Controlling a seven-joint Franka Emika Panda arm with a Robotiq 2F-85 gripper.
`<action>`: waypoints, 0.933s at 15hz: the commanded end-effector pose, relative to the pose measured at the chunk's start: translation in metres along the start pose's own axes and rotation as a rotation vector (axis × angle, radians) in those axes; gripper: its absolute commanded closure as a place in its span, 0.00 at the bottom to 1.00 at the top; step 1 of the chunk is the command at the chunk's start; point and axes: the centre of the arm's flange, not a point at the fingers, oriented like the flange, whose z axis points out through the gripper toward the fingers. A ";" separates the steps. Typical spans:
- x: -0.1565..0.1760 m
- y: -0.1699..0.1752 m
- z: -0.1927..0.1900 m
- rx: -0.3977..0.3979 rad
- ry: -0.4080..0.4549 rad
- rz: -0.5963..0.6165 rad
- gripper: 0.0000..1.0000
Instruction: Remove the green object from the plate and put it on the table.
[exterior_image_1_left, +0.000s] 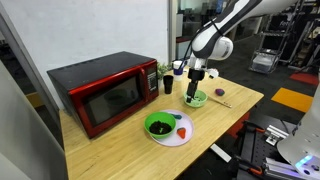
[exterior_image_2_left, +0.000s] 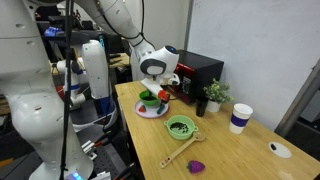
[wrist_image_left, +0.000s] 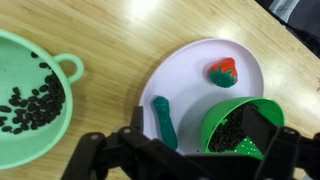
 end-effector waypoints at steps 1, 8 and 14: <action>0.032 0.001 0.022 0.005 -0.004 -0.066 0.00; 0.054 -0.001 0.043 -0.021 -0.018 -0.115 0.01; 0.057 0.001 0.050 -0.033 -0.029 -0.133 0.18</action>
